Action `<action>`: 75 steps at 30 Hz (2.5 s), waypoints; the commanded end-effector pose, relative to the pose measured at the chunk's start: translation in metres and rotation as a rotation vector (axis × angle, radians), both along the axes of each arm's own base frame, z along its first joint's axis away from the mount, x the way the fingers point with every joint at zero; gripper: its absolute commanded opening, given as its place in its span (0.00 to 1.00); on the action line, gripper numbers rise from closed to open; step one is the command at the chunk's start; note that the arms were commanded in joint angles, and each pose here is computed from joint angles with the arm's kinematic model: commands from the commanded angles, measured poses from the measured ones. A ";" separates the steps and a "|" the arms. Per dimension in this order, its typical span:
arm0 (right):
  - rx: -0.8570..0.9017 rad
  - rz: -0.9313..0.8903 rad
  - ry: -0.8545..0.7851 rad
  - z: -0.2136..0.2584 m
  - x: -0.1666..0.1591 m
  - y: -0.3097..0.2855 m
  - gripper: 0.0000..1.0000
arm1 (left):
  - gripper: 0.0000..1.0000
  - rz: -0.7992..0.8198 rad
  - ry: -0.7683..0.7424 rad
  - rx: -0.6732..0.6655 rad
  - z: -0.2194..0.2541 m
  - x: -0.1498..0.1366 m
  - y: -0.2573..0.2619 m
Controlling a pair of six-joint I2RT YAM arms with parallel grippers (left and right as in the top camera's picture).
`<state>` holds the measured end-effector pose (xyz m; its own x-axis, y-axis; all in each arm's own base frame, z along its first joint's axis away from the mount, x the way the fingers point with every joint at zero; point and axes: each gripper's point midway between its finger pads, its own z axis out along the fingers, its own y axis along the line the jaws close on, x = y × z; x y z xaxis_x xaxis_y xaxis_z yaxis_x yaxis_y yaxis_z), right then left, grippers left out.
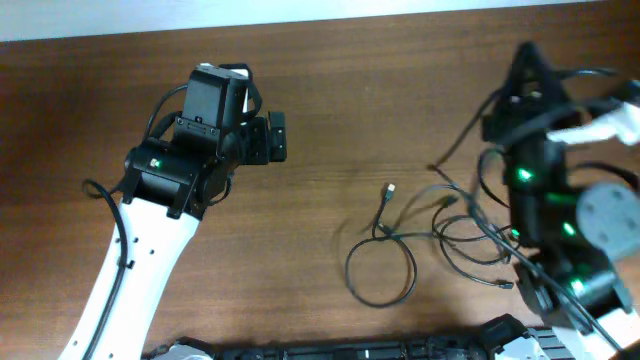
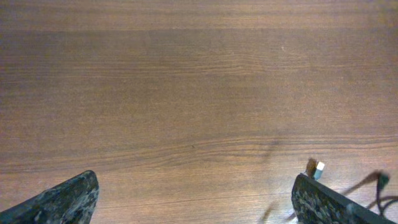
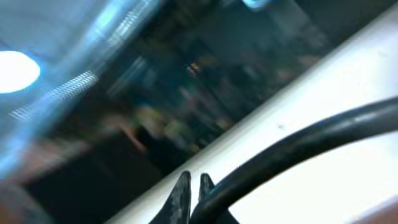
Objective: Untangle cables
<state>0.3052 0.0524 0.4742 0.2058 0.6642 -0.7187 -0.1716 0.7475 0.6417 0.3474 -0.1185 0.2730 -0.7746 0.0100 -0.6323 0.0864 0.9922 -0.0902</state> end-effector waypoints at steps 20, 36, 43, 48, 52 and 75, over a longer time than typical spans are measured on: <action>-0.275 -0.503 -0.109 0.050 -0.047 -0.071 0.04 | 0.99 -0.007 -0.027 -0.003 0.010 -0.002 0.002; -0.433 -1.580 0.872 -0.112 -0.087 -0.357 0.04 | 0.98 -0.007 -0.027 -0.002 0.010 -0.002 0.002; 0.124 -1.127 0.969 -0.268 -0.068 -0.396 0.04 | 0.99 -0.007 -0.027 -0.002 0.010 -0.002 0.002; 0.331 -1.019 1.055 -0.324 -0.092 -0.412 0.10 | 0.99 -0.007 -0.027 -0.002 0.010 -0.002 0.002; 0.382 -0.981 1.090 -0.338 -0.099 -0.410 0.99 | 0.99 -0.007 -0.027 -0.002 0.010 -0.002 0.002; 0.190 0.085 0.823 -0.309 0.001 -0.276 0.99 | 0.99 -0.007 -0.027 -0.003 0.010 -0.002 0.002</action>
